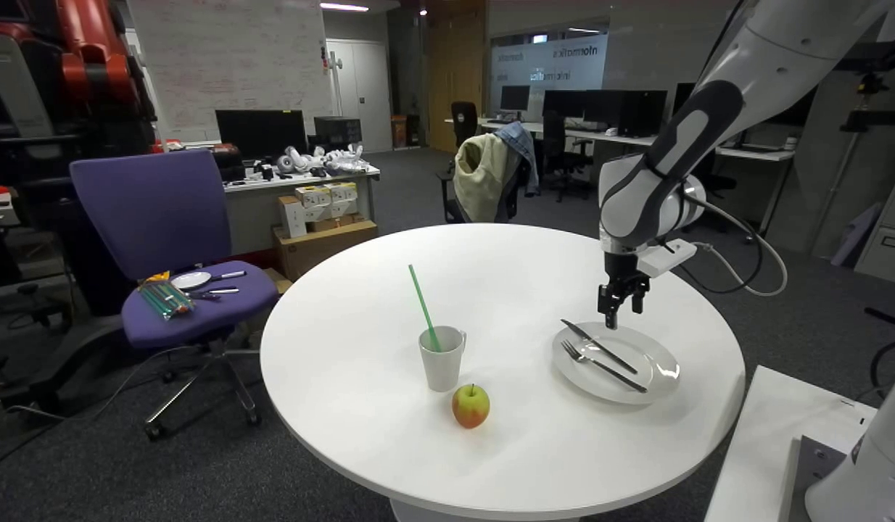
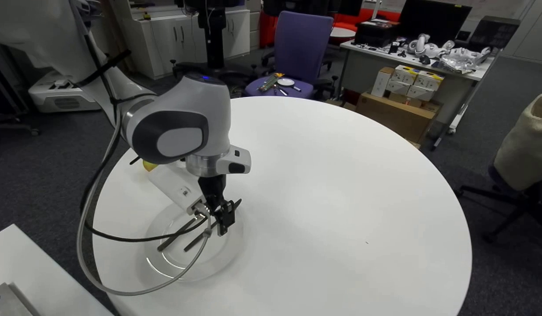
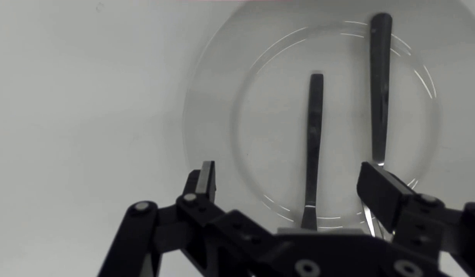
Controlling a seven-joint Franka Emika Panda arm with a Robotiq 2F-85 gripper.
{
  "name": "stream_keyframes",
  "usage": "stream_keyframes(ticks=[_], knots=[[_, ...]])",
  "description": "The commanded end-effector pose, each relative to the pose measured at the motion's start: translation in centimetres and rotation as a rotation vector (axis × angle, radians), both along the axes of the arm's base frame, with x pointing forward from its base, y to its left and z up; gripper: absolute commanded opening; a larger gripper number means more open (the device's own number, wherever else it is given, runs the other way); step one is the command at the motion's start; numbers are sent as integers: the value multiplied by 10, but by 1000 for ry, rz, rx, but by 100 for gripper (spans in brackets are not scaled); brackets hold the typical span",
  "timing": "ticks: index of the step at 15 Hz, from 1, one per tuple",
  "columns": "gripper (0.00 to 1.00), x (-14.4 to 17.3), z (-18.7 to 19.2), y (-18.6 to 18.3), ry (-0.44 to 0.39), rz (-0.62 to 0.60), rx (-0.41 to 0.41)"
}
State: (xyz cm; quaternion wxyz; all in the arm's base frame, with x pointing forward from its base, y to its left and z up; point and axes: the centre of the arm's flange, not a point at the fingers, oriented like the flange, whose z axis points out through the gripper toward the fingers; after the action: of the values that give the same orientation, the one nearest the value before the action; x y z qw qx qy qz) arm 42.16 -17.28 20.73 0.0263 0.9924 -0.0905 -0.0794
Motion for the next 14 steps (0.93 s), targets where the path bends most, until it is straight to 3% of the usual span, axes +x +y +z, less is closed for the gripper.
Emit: stream_keyframes(ticks=[1, 8, 14], knots=[[100, 7, -11, 8, 12, 5, 31], [97, 23, -34, 15, 22, -20, 50], [74, 28, -39, 8, 20, -35, 45]])
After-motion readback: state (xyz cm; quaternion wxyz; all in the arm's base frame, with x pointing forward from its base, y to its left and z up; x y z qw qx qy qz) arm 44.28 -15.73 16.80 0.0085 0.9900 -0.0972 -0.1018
